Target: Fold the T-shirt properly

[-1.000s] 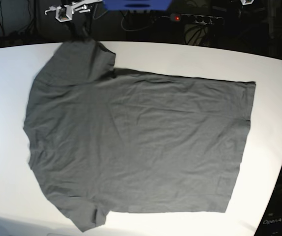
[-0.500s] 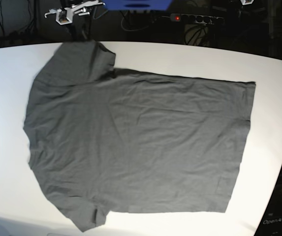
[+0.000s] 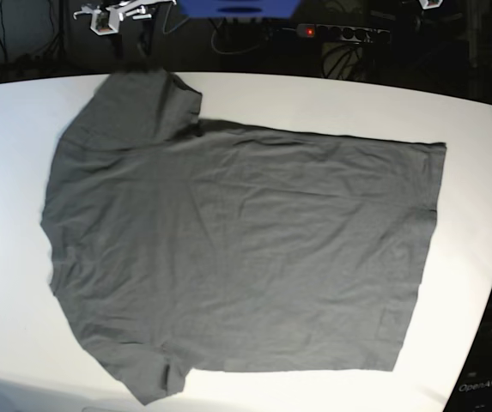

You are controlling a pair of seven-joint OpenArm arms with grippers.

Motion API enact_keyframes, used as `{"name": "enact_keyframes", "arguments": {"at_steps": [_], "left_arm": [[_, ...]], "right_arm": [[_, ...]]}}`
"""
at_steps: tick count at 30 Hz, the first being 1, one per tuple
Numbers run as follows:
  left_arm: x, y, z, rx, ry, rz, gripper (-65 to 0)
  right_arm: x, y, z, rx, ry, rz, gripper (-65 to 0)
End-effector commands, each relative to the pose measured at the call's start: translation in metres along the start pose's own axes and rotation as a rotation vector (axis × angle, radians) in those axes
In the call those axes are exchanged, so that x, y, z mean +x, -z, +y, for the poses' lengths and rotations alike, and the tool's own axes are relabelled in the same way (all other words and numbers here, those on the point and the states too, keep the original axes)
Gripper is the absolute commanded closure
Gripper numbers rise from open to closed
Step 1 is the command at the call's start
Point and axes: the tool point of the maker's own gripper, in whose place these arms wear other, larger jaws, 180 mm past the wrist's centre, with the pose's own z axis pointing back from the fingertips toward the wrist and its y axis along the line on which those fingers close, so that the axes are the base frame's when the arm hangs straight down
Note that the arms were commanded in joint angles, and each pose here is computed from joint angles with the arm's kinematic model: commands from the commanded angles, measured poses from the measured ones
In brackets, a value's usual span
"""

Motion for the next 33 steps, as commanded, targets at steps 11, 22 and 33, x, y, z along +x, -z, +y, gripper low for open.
{"name": "enact_keyframes", "arguments": {"at_steps": [11,22,33], "left_arm": [[0.005,-0.003,0.009,0.012,0.016,-0.023,-1.1],[0.005,-0.003,0.009,0.012,0.018,-0.022,-1.1],[0.005,-0.003,0.01,0.014,0.018,-0.022,-1.1]], "right_arm": [[0.006,-0.003,-0.003,0.001,-0.002,-0.029,-36.7],[0.011,0.003,-0.001,0.016,-0.003,-0.044,-36.7],[0.014,0.003,0.013,0.117,0.057,-0.05,-36.7]]}}
